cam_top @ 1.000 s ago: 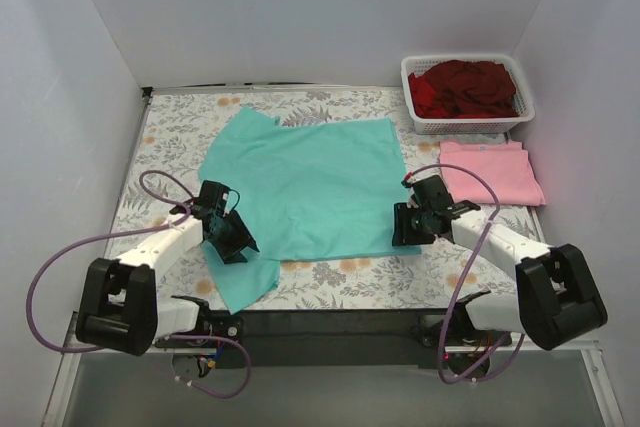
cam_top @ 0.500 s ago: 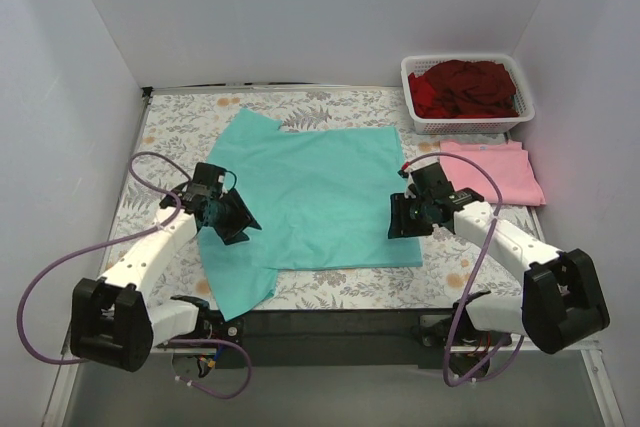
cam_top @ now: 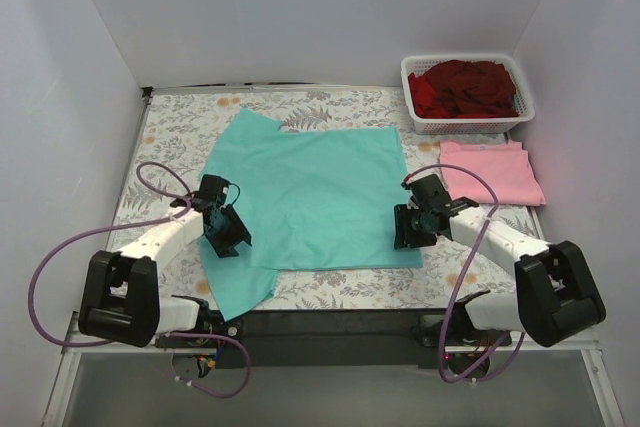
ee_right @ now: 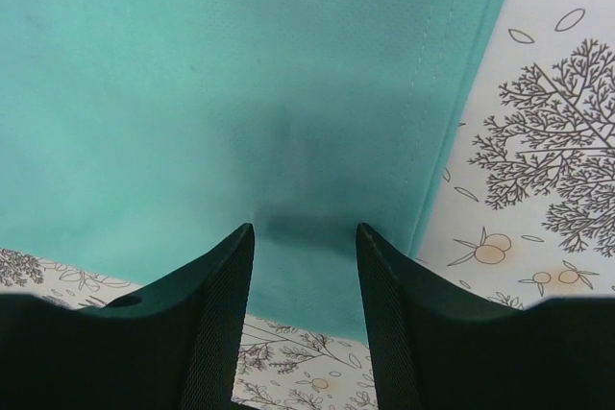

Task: Fold and stack the t-shirts
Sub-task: Flatten the tshirt out

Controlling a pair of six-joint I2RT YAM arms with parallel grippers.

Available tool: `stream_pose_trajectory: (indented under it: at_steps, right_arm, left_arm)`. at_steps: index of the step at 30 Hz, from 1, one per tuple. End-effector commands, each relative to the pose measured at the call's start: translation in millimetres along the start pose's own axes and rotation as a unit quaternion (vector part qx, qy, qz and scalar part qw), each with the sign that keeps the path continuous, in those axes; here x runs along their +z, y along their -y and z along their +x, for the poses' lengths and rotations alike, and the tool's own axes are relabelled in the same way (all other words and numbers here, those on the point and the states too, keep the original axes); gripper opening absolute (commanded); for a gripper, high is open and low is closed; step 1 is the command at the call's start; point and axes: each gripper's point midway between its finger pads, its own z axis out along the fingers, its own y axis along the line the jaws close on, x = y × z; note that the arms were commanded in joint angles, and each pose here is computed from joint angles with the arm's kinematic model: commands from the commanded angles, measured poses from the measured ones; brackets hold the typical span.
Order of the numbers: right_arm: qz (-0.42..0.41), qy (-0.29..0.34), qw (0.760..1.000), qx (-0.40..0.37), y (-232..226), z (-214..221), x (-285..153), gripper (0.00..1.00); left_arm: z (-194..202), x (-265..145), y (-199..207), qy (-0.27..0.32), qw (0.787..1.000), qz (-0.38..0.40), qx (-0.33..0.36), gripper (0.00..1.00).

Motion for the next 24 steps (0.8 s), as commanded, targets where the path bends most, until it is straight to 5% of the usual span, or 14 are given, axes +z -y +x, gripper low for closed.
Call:
stream_pose_trajectory:
  at_steps: [1,8,11,18,24]
  right_arm:
    - [0.023,-0.051,0.998,0.031,13,41,2,0.54]
    - [0.042,-0.054,0.996,0.054,19,51,-5,0.56]
    - [0.06,-0.006,0.997,0.048,23,26,-16,0.56]
    - [0.077,0.105,0.991,0.002,15,-60,-47,0.55]
    - [0.094,0.136,0.986,-0.023,10,-117,-44,0.54]
  left_arm:
    - [11,-3,-14,0.008,1.0,-0.002,-0.019,0.43]
    - [24,-8,-12,-0.015,0.999,0.005,-0.046,0.43]
    - [25,-15,-7,-0.016,0.999,0.019,-0.046,0.43]
    - [-58,-47,32,0.106,0.994,0.028,-0.008,0.43]
    - [-128,-37,55,0.169,0.986,-0.001,0.011,0.42]
